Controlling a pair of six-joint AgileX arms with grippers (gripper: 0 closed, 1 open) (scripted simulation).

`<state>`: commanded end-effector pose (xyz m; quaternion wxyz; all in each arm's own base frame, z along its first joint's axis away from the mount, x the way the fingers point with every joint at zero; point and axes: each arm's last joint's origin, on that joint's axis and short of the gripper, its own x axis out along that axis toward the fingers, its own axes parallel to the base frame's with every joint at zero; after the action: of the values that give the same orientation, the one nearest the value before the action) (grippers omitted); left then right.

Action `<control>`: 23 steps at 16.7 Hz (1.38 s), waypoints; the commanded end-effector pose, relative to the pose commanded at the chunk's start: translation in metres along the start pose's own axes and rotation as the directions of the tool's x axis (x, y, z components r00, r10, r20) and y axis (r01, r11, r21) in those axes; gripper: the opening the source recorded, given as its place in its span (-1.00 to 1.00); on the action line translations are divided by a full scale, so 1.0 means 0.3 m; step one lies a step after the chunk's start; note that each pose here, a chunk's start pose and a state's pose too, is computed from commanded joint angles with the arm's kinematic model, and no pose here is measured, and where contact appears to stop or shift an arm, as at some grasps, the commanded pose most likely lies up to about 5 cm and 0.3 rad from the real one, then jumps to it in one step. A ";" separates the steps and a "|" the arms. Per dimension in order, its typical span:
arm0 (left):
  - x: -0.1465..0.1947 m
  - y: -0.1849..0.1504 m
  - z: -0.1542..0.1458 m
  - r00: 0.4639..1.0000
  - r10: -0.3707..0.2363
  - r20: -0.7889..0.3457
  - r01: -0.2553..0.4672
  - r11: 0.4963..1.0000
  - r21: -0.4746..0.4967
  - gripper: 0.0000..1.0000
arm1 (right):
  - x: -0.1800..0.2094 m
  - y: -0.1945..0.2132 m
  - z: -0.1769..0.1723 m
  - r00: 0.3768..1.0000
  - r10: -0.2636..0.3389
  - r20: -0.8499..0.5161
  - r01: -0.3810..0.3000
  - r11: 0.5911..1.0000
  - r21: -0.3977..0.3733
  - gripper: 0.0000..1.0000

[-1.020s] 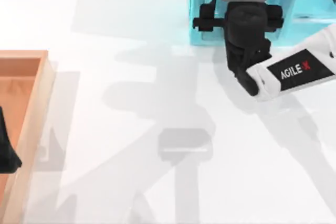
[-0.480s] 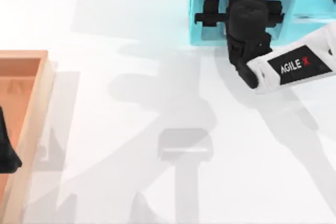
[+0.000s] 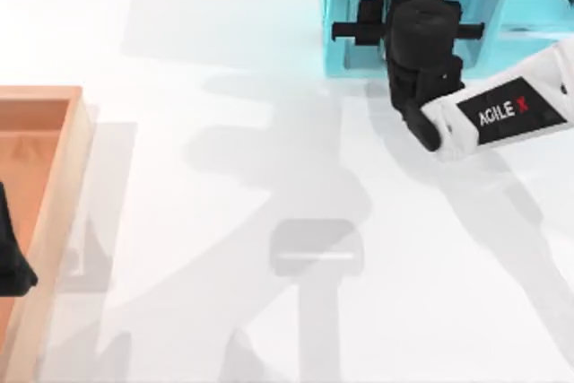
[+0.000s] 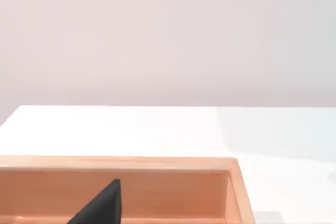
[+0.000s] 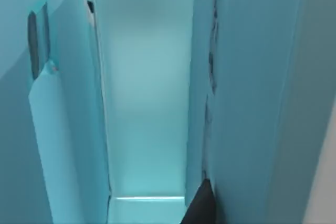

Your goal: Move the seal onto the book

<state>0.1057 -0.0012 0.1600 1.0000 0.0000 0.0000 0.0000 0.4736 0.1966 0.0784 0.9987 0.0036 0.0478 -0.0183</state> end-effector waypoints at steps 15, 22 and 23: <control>0.000 0.000 0.000 1.000 0.000 0.000 0.000 1.000 0.000 1.00 | -0.023 0.010 0.032 1.000 -0.001 -0.004 0.001 1.000 -0.005 -1.00; 0.000 0.000 0.000 1.000 0.000 0.000 0.000 1.000 0.000 1.00 | -0.310 0.051 0.374 1.000 -0.012 -0.004 0.011 1.000 -0.023 -1.00; 0.000 0.000 0.000 1.000 0.000 0.000 0.000 1.000 0.000 1.00 | -0.374 0.047 0.432 1.000 -0.011 0.003 0.011 1.000 -0.017 -1.00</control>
<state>0.1057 -0.0012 0.1600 1.0000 0.0000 0.0000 0.0000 0.3750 0.2137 0.2180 0.9986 -0.0054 0.0466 -0.0232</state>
